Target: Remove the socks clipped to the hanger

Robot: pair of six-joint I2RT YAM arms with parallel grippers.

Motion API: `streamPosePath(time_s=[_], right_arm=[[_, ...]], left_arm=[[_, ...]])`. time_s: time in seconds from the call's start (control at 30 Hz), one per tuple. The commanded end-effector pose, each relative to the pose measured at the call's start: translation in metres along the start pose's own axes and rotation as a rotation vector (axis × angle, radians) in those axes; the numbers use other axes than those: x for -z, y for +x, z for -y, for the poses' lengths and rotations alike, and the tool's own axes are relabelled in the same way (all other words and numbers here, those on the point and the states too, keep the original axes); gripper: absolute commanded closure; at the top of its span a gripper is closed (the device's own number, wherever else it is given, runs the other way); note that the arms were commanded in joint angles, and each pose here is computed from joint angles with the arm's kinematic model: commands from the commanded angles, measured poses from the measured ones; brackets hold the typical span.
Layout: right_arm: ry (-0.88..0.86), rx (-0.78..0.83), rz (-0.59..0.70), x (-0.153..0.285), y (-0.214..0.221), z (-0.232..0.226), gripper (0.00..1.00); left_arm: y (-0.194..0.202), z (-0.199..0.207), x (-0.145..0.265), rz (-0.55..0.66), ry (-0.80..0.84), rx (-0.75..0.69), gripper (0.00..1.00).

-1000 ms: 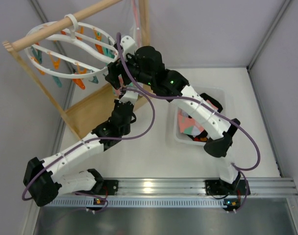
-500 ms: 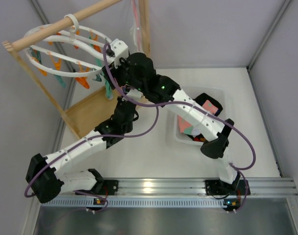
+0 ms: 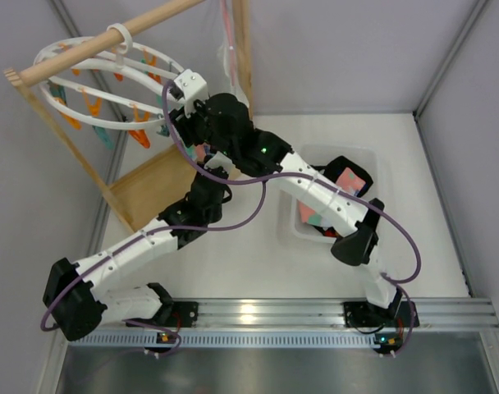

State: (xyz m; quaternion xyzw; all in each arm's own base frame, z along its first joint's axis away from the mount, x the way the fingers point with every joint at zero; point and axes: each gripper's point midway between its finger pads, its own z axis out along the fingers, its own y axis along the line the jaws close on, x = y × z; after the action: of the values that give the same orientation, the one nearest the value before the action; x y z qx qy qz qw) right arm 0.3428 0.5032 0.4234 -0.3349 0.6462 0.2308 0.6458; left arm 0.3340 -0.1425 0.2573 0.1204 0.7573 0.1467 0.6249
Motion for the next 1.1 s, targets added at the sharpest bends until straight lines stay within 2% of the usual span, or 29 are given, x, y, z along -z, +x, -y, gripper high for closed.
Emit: streamPosePath(time_s=[0.0,0.17,0.23,0.27,0.3,0.33,0.47,0.6,0.7,0.87,0.93,1.03,1.07], right_arm=[[0.002,0.022,0.063,-0.004,-0.013,-0.012,0.49],[0.011,0.029,0.069,-0.003,-0.015,-0.012,0.56],[0.012,0.03,0.085,0.001,-0.022,-0.015,0.72],[0.016,0.024,0.105,0.002,-0.027,-0.014,0.91],[0.013,0.021,0.106,0.002,-0.026,-0.016,0.97],[0.01,0.008,0.121,0.007,-0.032,-0.018,0.98],[-0.018,-0.038,0.15,0.013,-0.043,-0.024,0.97],[-0.034,-0.077,0.159,0.015,-0.046,-0.027,0.98],[-0.035,-0.103,0.17,0.017,-0.05,-0.027,1.0],[-0.056,-0.134,0.188,0.022,-0.059,-0.03,0.99],[-0.072,-0.144,0.186,0.024,-0.059,-0.032,0.9],[-0.103,-0.149,0.192,0.029,-0.062,-0.036,0.68],[-0.103,-0.151,0.192,0.03,-0.062,-0.036,0.64]], left_arm=[[-0.021,-0.008,0.006,0.064,-0.005,0.072,1.0],[-0.021,-0.012,0.008,0.066,-0.014,0.074,1.0],[-0.021,-0.012,0.008,0.068,-0.013,0.074,1.0],[-0.02,-0.013,0.008,0.067,-0.014,0.075,1.0],[-0.019,-0.012,0.008,0.066,-0.013,0.078,1.0],[-0.017,-0.011,0.008,0.062,-0.012,0.085,1.0],[-0.005,-0.008,0.013,0.058,0.016,0.144,1.0],[0.006,0.0,0.026,0.063,0.091,0.307,1.0],[0.017,0.001,0.034,0.047,0.116,0.367,1.0],[0.026,0.0,0.04,0.029,0.127,0.376,1.0],[0.015,0.008,0.045,0.044,0.197,0.412,1.0],[-0.001,0.026,0.059,0.062,0.346,0.481,1.0],[-0.005,0.032,0.064,0.061,0.385,0.52,1.0]])
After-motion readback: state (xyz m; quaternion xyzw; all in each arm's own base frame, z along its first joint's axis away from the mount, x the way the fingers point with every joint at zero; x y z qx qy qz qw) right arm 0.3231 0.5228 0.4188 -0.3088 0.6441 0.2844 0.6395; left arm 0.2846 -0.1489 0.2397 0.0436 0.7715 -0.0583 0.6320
